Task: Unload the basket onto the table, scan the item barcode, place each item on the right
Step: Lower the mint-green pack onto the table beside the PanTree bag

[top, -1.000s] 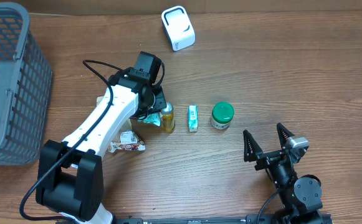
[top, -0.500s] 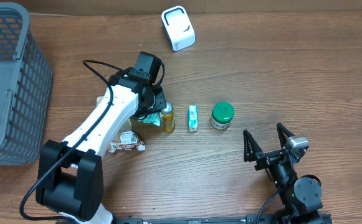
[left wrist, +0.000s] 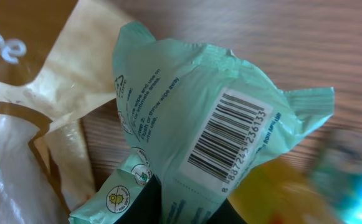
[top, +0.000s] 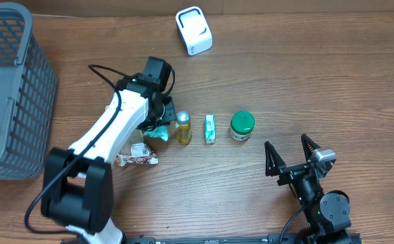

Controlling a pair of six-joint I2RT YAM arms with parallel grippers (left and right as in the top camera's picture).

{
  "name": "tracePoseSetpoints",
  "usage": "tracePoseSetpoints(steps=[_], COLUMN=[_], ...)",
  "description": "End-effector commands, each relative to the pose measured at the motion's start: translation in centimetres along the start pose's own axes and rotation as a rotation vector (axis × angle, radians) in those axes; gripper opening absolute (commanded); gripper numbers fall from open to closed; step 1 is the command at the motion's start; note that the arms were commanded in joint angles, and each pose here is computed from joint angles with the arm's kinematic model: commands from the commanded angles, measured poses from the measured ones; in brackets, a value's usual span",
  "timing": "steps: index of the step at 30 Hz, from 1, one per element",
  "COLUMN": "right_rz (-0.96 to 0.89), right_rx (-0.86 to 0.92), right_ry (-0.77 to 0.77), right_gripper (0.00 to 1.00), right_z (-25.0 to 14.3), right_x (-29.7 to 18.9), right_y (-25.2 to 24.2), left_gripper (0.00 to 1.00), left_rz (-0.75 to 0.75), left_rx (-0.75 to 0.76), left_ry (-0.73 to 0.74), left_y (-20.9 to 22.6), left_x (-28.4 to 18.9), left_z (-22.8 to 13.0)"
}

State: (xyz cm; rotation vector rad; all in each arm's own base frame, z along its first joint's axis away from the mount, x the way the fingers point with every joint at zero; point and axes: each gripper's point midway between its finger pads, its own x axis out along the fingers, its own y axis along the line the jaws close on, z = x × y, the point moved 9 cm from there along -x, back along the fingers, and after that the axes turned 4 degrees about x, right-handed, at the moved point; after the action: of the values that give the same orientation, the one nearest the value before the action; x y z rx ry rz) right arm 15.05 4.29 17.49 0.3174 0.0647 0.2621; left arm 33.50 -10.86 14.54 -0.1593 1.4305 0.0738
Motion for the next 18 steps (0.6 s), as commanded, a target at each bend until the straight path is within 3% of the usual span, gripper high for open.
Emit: tracePoseSetpoints(steps=[1, 3, 9, 12, 18], right_rz=[-0.003, -0.002, -0.002, -0.002, -0.003], right_rx=[0.0, 0.0, 0.0, 0.0, 0.0], right_ry=[-0.002, -0.002, -0.002, -0.002, -0.002], right_gripper=[1.0, 1.0, 1.0, 1.0, 1.0], right_z=[-0.2, -0.2, -0.2, -0.2, -0.2], right_x=[0.0, 0.0, 0.0, 0.0, 0.0], right_y=[-0.1, -0.1, -0.1, -0.1, -0.1], left_gripper=[0.17, 0.18, 0.33, 0.34, 0.43], left_rz=[0.089, 0.09, 0.088, 0.084, -0.006], left_rx=[0.029, 0.029, 0.022, 0.011, 0.011], left_ry=[0.055, 0.056, 0.052, 0.049, -0.013], left_y=[1.4, 1.4, 1.6, 1.8, 1.7], left_x=[2.4, 2.4, 2.4, 2.2, -1.8], left_z=[-0.5, -0.5, -0.4, -0.1, 2.7])
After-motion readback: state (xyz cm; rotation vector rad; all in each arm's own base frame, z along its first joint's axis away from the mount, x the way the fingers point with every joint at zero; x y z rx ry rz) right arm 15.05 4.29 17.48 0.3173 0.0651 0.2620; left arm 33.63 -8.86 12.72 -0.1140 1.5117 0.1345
